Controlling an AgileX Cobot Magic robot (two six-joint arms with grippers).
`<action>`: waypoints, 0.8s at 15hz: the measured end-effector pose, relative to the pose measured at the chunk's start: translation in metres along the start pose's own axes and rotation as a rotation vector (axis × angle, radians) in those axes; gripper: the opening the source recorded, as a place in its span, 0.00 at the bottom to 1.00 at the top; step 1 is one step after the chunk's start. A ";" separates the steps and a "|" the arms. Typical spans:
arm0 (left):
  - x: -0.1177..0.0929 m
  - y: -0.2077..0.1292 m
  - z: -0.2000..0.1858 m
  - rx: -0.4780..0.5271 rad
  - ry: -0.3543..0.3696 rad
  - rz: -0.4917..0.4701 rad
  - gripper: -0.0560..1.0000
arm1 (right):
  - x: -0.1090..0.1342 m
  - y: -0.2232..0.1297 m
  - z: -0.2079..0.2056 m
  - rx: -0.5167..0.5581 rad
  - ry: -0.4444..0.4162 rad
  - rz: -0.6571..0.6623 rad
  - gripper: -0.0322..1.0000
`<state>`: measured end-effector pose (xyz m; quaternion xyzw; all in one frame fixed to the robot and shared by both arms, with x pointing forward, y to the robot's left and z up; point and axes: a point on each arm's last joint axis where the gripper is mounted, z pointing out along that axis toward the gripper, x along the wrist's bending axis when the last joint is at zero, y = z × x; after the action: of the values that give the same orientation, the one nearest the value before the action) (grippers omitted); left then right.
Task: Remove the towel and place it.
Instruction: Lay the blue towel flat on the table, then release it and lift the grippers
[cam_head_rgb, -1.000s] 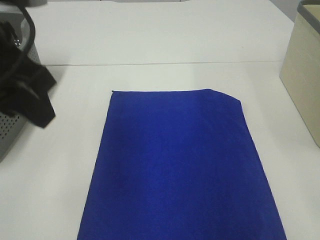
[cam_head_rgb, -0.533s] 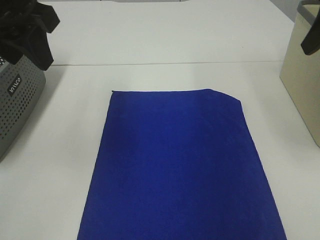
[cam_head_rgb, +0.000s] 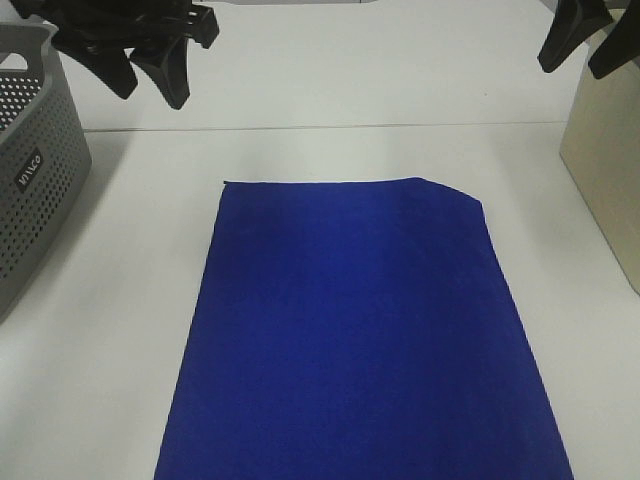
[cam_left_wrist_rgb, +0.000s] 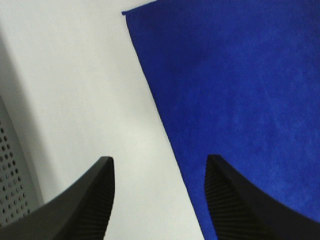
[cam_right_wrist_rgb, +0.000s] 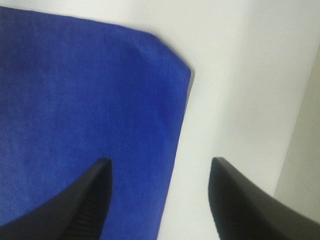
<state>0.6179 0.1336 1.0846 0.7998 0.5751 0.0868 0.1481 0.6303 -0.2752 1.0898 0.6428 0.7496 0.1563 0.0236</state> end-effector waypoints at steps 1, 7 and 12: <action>-0.001 0.006 0.005 -0.003 0.000 0.000 0.53 | -0.003 0.010 0.009 0.001 -0.002 -0.013 0.59; 0.020 0.052 0.081 0.005 0.006 -0.075 0.53 | -0.021 0.048 0.072 0.046 0.000 -0.029 0.63; 0.041 0.062 0.119 0.025 -0.008 -0.144 0.53 | -0.022 0.050 0.099 0.096 0.008 -0.054 0.70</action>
<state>0.7230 0.1374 0.9918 0.7585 0.6317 0.0655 0.1464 0.7053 -0.2703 1.0052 0.6220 0.7734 0.1220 -0.0062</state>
